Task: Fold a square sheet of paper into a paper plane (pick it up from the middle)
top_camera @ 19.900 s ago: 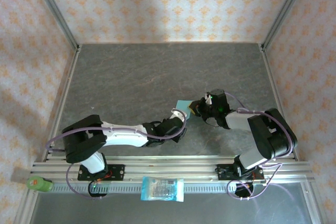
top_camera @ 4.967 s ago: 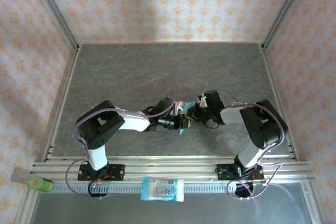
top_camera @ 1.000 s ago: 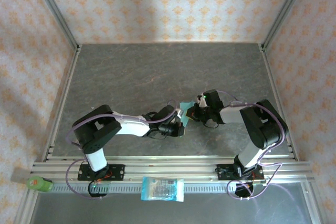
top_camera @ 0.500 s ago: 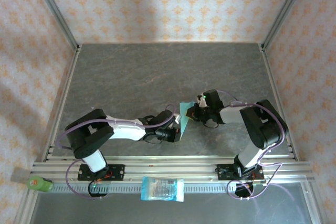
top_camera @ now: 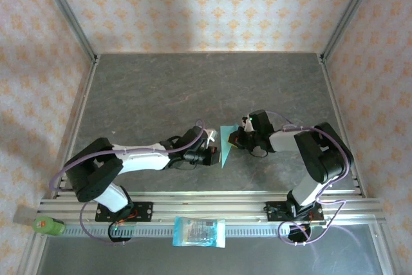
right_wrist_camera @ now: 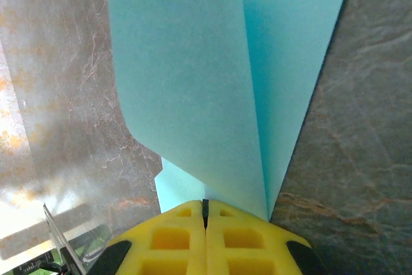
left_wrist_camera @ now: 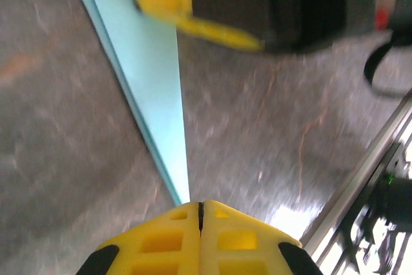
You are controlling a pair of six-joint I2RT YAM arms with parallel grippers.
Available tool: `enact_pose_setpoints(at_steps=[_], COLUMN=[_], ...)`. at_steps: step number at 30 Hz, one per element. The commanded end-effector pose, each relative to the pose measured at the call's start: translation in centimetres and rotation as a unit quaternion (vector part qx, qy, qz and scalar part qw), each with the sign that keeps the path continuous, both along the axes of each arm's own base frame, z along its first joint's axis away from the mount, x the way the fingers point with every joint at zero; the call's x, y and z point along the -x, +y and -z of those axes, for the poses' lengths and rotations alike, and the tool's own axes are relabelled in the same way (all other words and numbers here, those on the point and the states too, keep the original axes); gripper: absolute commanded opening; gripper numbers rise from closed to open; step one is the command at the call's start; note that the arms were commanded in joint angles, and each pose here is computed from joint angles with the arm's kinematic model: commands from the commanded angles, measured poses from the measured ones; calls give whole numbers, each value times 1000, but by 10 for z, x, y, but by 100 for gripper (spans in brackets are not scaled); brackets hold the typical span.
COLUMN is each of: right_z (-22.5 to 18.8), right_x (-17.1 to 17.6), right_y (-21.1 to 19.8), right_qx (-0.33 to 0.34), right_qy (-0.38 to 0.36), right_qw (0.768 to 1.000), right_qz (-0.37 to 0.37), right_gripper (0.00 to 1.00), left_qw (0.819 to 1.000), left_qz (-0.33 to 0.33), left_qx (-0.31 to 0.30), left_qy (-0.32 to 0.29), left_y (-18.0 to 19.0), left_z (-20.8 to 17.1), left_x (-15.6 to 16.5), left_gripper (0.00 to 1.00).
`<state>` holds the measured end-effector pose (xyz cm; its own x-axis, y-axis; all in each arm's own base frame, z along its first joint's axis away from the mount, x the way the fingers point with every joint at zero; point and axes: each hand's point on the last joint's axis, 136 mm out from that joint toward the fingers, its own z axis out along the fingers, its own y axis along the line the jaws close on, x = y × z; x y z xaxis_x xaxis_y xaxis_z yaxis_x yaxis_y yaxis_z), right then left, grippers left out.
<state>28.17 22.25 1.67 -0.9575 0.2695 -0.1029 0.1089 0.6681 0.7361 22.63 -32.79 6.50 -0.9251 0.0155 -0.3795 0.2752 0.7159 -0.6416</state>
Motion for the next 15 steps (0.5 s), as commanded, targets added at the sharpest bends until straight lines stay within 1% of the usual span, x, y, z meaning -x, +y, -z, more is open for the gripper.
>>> enact_pose_setpoints(at_steps=[1, 8, 11, 15], right_z=[49, 47, 44, 37], right_x=[13, 14, 13, 12], right_y=[-39, -35, -33, -27], right_qx=[110, 99, 92, 79], right_qy=[45, 47, 45, 38], right_qw=[991, 993, 993, 995], right_qz=[55, 52, 53, 46], right_gripper=[0, 0, 0, 0], left_qw=[999, 999, 999, 996], left_qz=[-16, -22, -31, -51], left_qx=[48, 26, -6, -64], left_qy=[-14, 13, 21, 29], left_y=[-21, -36, -32, -14], left_z=[-18, 11, 30, 58], left_x=[-28, -47, -52, -53], left_gripper=[5, 6, 5, 5])
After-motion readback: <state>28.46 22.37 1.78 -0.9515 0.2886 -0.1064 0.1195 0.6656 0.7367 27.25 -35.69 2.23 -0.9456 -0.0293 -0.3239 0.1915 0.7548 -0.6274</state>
